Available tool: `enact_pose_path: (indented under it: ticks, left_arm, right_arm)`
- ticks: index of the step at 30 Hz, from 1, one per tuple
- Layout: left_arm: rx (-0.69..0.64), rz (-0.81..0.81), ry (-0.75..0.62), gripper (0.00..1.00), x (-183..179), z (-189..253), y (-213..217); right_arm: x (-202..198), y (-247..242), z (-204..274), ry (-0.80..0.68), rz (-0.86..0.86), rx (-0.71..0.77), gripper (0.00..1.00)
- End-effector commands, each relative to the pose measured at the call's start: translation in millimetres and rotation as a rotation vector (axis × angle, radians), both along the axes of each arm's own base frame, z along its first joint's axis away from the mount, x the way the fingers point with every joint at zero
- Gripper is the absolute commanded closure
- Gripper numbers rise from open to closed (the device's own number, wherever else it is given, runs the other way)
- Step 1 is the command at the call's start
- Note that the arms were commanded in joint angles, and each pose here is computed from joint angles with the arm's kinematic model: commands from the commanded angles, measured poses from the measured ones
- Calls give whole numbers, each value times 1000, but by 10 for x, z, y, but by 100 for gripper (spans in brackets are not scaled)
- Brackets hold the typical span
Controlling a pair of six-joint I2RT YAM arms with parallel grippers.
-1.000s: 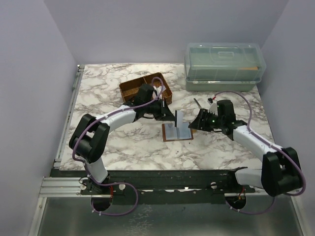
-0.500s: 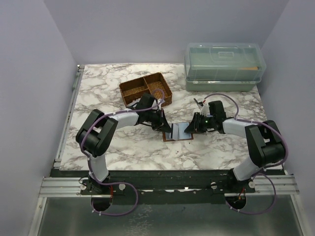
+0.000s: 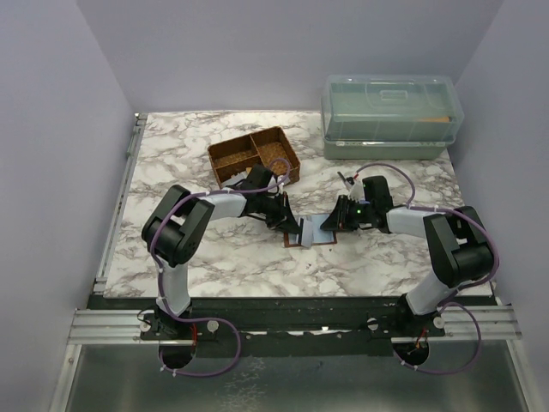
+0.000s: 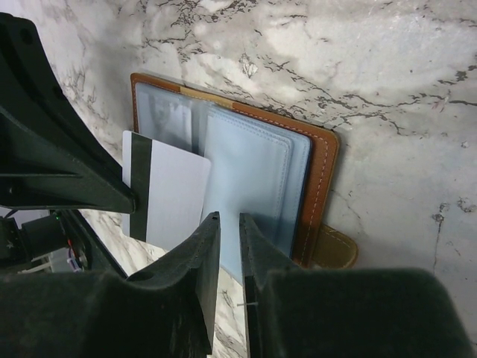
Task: Put the credit cards into the card holder
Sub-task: Insert the credit card into the card holder.
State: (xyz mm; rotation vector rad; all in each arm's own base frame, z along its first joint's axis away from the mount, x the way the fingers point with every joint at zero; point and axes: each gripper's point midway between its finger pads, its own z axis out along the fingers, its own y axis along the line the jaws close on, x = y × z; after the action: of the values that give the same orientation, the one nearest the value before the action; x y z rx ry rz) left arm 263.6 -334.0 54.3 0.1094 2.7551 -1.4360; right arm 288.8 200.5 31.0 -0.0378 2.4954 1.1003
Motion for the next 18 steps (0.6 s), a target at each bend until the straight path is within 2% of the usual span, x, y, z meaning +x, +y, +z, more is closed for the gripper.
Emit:
enact_pose_path:
  ticks: [1, 13, 18]
  left_arm:
    - [4, -10, 7, 100, 18, -52, -4]
    - [17, 63, -56, 100, 225, -63, -33]
    - [-32, 125, -95, 100, 350, -30, -125]
  right_arm:
    - [7, -41, -100, 9, -23, -22, 80]
    - [-12, -39, -121, 28, -41, -11, 81]
    - [-16, -13, -86, 28, -45, 13, 81]
